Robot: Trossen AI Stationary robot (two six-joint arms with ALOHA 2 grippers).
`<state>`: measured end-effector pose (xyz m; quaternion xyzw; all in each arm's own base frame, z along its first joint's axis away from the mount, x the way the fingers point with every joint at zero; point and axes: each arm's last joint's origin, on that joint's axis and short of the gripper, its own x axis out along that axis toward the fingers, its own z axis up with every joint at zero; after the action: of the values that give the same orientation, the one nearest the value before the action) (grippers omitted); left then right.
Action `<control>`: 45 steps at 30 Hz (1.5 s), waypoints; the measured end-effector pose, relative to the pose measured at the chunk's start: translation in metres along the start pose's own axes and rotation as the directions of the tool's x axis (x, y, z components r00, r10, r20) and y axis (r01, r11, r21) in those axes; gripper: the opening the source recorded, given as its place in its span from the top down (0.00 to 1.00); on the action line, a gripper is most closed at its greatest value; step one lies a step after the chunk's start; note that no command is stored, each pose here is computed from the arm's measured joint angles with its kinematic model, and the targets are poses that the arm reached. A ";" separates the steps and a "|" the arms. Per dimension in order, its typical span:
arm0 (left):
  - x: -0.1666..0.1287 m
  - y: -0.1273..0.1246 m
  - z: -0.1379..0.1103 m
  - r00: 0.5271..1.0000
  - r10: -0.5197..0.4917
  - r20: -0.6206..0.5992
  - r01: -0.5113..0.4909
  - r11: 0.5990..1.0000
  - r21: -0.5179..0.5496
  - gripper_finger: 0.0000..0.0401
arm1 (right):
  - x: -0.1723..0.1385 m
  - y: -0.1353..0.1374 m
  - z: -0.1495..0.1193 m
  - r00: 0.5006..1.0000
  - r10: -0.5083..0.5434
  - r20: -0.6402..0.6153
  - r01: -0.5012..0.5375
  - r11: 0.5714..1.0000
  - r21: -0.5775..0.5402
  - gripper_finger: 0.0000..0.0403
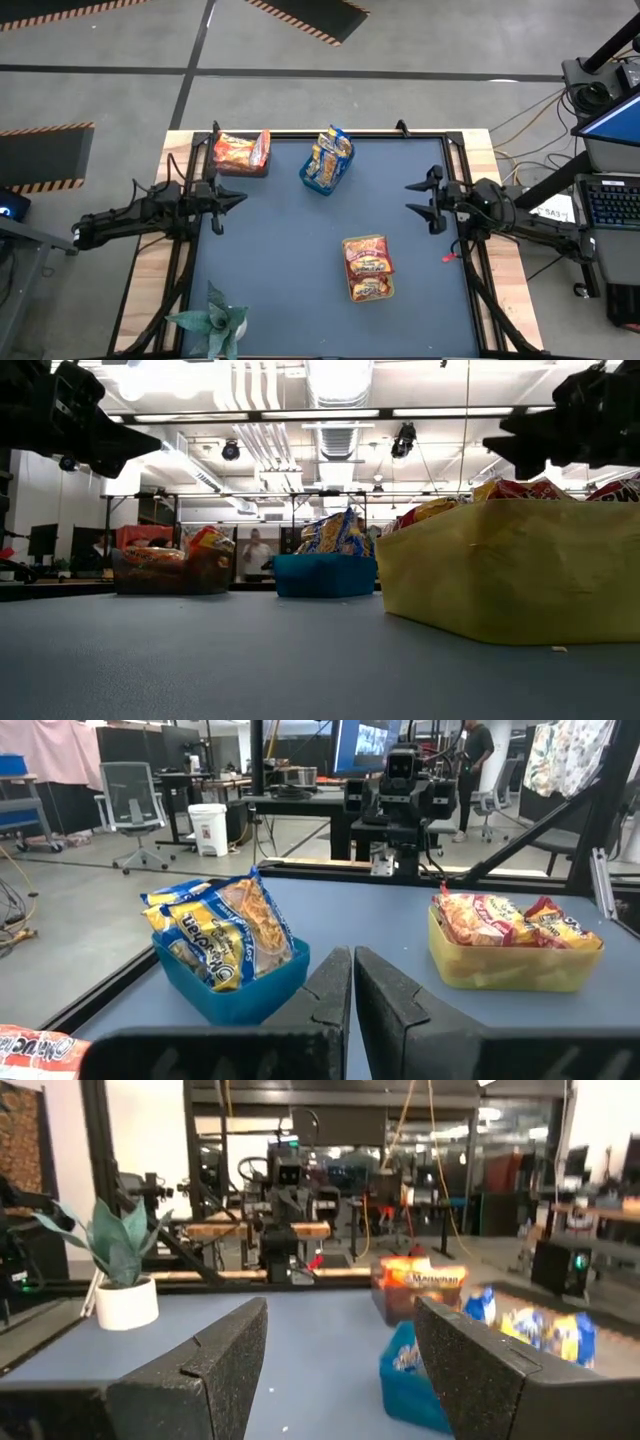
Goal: Sort Maruchan noodles
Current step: Return to Home Position
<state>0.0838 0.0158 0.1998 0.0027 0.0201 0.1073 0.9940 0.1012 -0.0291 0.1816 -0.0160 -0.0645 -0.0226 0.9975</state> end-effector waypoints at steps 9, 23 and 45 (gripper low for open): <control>0.000 0.000 0.000 1.000 0.000 0.000 0.000 1.000 -0.005 1.00 | -0.001 0.000 -0.011 0.994 -0.008 -0.108 0.013 0.999 0.047 0.40; 0.000 0.000 0.000 1.000 -0.001 -0.003 0.001 1.000 -0.006 1.00 | -0.001 0.000 -0.011 0.994 -0.007 -0.112 0.013 0.999 0.048 0.40; 0.001 0.000 -0.001 1.000 -0.001 -0.010 0.001 1.000 -0.005 1.00 | -0.001 0.000 -0.012 0.994 -0.007 -0.112 0.013 0.999 0.048 0.40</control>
<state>0.0848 0.0160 0.1993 -0.0005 0.0248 0.1070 0.9940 0.1020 -0.0297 0.1701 0.0100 -0.0091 -0.0270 0.9995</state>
